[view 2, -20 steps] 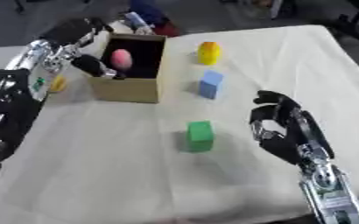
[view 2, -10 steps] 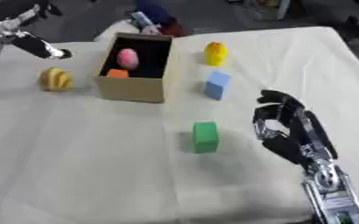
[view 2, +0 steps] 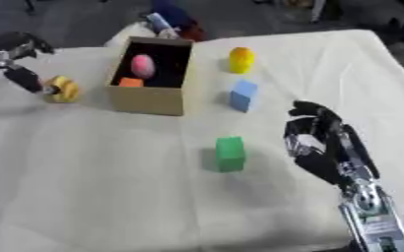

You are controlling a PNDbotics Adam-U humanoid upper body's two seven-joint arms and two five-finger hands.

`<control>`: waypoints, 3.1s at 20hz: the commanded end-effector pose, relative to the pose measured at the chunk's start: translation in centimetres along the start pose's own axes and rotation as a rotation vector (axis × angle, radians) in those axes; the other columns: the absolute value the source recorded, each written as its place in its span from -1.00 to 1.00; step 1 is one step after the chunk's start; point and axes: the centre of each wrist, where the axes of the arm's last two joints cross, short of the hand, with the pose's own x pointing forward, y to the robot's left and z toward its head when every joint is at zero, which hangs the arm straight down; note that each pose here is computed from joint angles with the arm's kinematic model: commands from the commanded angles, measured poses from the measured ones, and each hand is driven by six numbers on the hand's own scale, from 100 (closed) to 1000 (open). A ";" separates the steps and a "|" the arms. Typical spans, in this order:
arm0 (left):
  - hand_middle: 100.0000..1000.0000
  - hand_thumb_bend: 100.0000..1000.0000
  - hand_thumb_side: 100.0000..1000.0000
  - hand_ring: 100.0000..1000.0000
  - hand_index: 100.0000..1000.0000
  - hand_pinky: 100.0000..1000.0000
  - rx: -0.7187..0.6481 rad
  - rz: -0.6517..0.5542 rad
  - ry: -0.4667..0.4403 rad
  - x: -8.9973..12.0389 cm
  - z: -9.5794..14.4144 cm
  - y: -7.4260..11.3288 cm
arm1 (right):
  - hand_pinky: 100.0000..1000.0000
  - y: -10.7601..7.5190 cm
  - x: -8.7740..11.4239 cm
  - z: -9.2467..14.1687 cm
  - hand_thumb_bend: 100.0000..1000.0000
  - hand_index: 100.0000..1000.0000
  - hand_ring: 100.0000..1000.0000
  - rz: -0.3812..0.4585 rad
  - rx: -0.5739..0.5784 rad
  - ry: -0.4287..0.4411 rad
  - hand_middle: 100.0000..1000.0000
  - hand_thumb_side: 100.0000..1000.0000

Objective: Pick up objects on the table and place them in the box.

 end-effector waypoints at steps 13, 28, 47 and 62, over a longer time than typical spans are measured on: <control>0.42 -0.18 -0.62 0.37 0.57 0.47 0.063 0.023 0.100 -1.1 -0.2 -1.2 | 0.33 -0.6 1.0 -0.7 -1.00 0.59 0.30 0.017 0.006 -0.042 0.34 -0.77; -0.36 -0.59 -1.00 -0.25 -0.16 -0.01 0.303 0.028 0.036 -1.0 0.8 2.2 | 0.32 -0.7 1.0 -0.7 -1.00 0.59 0.30 0.017 -0.005 -0.038 0.34 -0.74; -0.17 -0.51 -0.95 -0.08 0.04 0.17 0.355 -0.008 -0.557 12.6 2.5 7.0 | 0.32 -0.5 0.7 -0.5 -1.00 0.59 0.30 0.009 0.000 -0.029 0.33 -0.74; 0.49 0.38 0.03 0.48 0.60 0.56 0.401 0.124 -0.560 7.2 5.2 7.4 | 0.33 -2.3 1.5 -1.2 -1.00 0.60 0.30 0.092 0.013 -0.057 0.34 -0.81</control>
